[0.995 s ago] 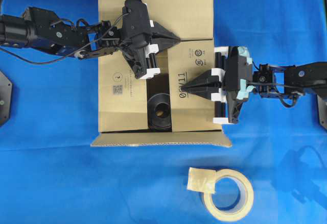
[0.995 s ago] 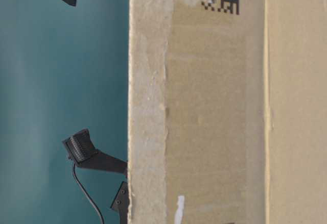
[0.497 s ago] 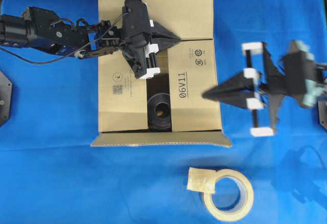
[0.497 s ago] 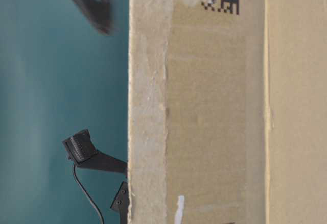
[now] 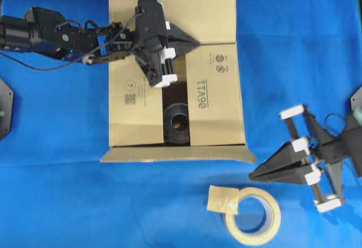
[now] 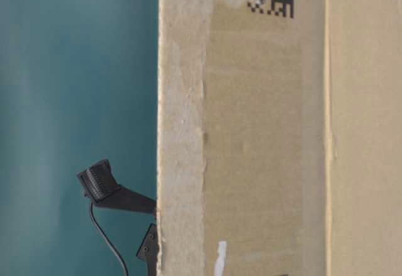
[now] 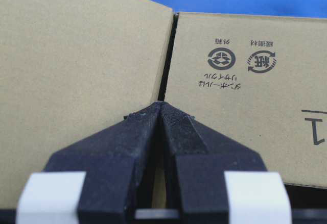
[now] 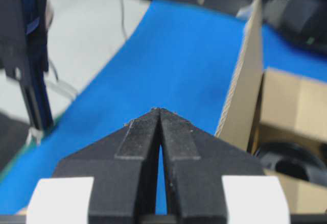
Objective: Close the cardboard box.
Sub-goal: 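Swing the right gripper to the front flap and fold it over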
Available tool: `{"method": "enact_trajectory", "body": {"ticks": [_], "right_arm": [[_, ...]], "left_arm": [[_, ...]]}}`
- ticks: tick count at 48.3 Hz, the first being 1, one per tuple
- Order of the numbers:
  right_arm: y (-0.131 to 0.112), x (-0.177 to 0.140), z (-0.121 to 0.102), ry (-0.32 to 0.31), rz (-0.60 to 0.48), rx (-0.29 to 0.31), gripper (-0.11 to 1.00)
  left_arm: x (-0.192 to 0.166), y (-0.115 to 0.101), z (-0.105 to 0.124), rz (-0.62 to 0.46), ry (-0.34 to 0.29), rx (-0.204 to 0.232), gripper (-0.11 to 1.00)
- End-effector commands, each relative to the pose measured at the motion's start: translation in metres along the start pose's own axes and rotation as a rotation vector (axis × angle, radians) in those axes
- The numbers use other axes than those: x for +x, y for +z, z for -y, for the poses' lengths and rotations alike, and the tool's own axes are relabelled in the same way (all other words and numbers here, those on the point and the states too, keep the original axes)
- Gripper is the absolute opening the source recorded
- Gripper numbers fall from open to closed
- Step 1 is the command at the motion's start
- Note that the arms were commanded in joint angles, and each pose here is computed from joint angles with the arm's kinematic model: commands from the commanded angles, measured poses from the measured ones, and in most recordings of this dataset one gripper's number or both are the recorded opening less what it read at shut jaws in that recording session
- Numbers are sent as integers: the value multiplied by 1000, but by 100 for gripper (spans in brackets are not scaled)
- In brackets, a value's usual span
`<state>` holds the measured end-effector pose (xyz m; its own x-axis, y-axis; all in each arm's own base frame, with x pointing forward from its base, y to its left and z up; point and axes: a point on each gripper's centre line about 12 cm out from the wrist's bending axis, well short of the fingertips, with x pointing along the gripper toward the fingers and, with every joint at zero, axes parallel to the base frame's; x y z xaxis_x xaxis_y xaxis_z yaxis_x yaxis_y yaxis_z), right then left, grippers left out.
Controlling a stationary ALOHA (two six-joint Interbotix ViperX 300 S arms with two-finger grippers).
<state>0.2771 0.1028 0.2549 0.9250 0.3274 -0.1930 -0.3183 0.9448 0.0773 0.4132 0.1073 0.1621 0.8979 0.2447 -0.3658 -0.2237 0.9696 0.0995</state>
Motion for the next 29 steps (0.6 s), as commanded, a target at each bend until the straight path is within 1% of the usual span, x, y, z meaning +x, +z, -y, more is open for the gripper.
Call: {"method": "enact_trajectory", "body": {"ticks": [1, 11, 22, 29], "right_arm": [[-4, 7, -1, 0, -6, 3, 0], [-25, 18, 1, -6, -66, 8, 0], [-23, 15, 2, -10, -50, 6, 0], [-19, 12, 14, -46, -35, 13, 0]], "left_arm": [[-1, 8, -4, 24, 9, -2, 0], [-1, 8, -4, 22, 9, -5, 0], [-1, 8, -4, 24, 9, -5, 0], [-1, 8, -4, 24, 9, -5, 0]]}}
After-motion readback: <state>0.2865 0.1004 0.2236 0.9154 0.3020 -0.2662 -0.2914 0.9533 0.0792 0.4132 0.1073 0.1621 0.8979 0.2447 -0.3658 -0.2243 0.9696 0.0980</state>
